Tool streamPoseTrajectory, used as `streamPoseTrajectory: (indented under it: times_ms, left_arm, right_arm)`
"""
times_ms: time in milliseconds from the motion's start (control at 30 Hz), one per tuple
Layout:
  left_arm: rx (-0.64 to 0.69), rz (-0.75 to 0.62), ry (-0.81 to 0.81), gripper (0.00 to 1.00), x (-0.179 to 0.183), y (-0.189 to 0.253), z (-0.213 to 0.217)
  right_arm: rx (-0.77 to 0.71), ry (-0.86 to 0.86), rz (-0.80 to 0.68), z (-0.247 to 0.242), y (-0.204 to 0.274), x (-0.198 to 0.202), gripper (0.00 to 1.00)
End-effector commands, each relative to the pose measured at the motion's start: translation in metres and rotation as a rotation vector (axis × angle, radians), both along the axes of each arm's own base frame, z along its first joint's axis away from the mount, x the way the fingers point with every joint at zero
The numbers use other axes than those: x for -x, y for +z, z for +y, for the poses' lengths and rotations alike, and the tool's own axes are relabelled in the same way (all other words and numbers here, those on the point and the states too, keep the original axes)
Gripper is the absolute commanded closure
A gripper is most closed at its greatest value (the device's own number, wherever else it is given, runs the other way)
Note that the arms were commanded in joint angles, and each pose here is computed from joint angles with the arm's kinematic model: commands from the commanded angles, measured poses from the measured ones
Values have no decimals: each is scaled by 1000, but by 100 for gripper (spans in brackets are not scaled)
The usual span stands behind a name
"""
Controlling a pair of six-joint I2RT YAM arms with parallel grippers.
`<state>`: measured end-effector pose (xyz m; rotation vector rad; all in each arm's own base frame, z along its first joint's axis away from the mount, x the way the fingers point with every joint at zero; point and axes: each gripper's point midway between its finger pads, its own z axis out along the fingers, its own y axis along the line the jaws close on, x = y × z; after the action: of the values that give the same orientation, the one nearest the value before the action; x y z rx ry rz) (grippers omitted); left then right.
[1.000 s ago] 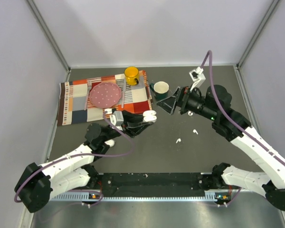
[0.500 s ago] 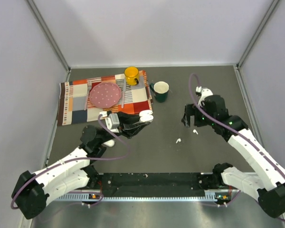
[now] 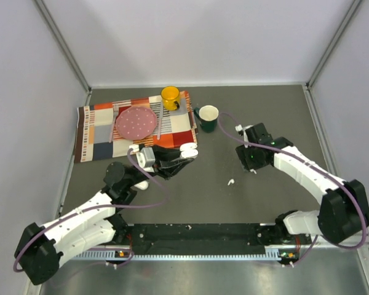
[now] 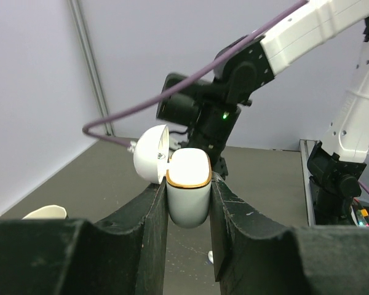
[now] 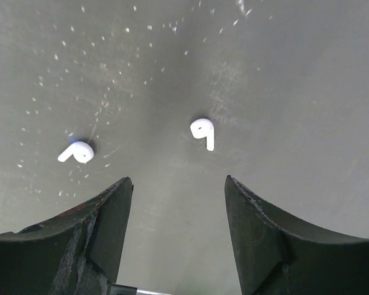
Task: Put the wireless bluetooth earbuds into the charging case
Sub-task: Pick up the earbud from the center of the board.
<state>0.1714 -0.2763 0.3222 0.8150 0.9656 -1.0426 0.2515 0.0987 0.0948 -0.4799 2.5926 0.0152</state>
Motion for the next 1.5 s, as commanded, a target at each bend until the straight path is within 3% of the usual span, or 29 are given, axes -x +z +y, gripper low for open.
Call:
streamPoseTrajectory:
  times_ms: [0,567,1133,1467]
  left_arm:
    - [39,-54,14,100,6,16,7]
    - [26,-65,42,100,3,13,10]
    - [12,-60,74,100,1,9,15]
    - [8,-64,93,100,-1,9,18]
  right_arm:
    - [25,4,26,1,-2,-6,38]
    - [-32,-76,156,-5,-33,-15,47]
    - [-48,-177,198,-11,-56,-29,48]
    - [-135,-223,253,-4,-67,-23,49]
